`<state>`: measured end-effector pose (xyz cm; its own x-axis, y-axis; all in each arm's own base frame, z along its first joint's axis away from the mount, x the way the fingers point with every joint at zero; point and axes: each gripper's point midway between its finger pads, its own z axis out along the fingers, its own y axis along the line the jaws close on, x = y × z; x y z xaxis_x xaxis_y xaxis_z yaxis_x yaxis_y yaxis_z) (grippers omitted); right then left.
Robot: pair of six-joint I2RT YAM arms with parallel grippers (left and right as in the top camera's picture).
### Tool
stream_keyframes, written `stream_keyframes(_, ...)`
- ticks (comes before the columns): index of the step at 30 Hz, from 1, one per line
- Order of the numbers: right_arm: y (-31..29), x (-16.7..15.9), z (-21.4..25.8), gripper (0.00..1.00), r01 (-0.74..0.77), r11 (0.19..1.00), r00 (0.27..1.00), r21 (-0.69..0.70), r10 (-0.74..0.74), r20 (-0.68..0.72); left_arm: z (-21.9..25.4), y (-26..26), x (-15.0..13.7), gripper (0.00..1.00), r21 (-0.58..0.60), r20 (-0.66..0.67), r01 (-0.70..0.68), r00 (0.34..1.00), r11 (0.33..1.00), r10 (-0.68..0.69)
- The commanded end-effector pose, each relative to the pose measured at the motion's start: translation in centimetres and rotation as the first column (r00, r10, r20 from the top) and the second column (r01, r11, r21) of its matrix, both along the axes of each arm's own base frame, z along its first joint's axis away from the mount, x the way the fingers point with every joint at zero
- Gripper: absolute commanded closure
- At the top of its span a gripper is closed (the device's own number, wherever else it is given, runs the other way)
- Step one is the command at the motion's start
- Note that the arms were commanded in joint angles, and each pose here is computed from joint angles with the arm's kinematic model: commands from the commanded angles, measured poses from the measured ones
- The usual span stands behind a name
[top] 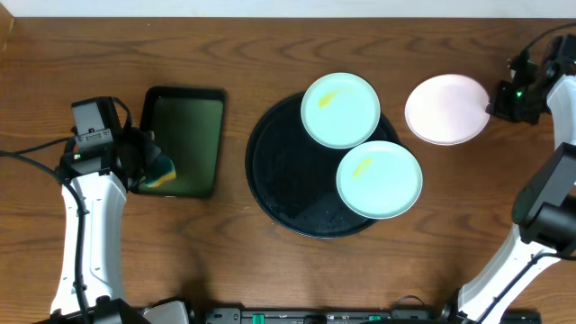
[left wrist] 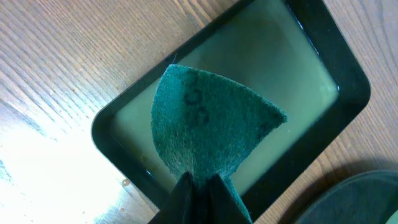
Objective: Clean dirty plates on tray and stack at the side
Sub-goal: 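Lift the pink plate with the right gripper and place it right of tray, then move the right gripper to the upper pale green plate and grip its rim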
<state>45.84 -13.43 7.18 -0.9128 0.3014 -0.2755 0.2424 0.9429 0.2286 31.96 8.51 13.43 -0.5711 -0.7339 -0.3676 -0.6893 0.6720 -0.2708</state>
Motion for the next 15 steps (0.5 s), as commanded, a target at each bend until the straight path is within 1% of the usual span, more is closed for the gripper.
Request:
stream_keyframes(1, 0.3, 0.2, -0.1, 0.72, 0.005, 1.0, 1.0, 0.029, -0.005, 0.006, 0.1, 0.0, -0.2, 0.92, 0.003, 0.002, 0.013, 1.0, 1.0, -0.013)
stream_keyframes(2, 0.5, 0.3, 0.0, 0.67, 0.001, 0.999, 1.0, 0.038, -0.001, 0.011, 0.1, 0.0, -0.2, 0.92, 0.003, 0.002, 0.013, 1.0, 1.0, -0.013)
stream_keyframes(3, 0.8, 0.4, 0.1, 0.59, -0.004, 0.999, 1.0, 0.045, 0.003, 0.016, 0.1, 0.0, -0.2, 0.92, 0.003, 0.002, 0.013, 1.0, 1.0, -0.013)
stream_keyframes(4, 0.9, 0.5, 0.3, 0.53, -0.008, 0.999, 1.0, 0.049, 0.007, 0.021, 0.1, 0.0, -0.2, 0.92, 0.003, 0.002, 0.013, 1.0, 1.0, -0.013)
stream_keyframes(5, 1.3, 0.7, 0.7, 0.5, -0.016, 0.998, 1.0, 0.054, 0.015, 0.023, 0.1, 0.0, -0.2, 0.93, 0.003, 0.002, 0.013, 1.0, 1.0, -0.013)
stream_keyframes(8, 2.8, 1.3, 2.4, 0.5, -0.058, 0.995, 0.998, 0.08, 0.054, 0.045, 0.1, 0.0, -0.2, 0.92, 0.003, 0.003, 0.013, 1.0, 1.0, -0.013)
stream_keyframes(12, 7.9, 3.0, 5.3, 0.48, -0.178, 0.969, 0.979, 0.172, 0.158, 0.126, 0.1, 0.0, -0.1, 0.92, 0.004, 0.005, 0.013, 1.0, 1.0, -0.013)
stream_keyframes(13, 9.0, 3.3, 5.6, 0.43, -0.203, 0.961, 0.974, 0.186, 0.179, 0.14, 0.1, 0.0, -0.1, 0.92, 0.004, 0.005, 0.013, 1.0, 1.0, -0.013)
stream_keyframes(15, 12.2, 3.8, 6.0, 0.3, -0.265, 0.941, 0.958, 0.209, 0.232, 0.168, 0.1, 0.0, -0.1, 0.92, 0.004, 0.005, 0.013, 1.0, 1.0, -0.013)
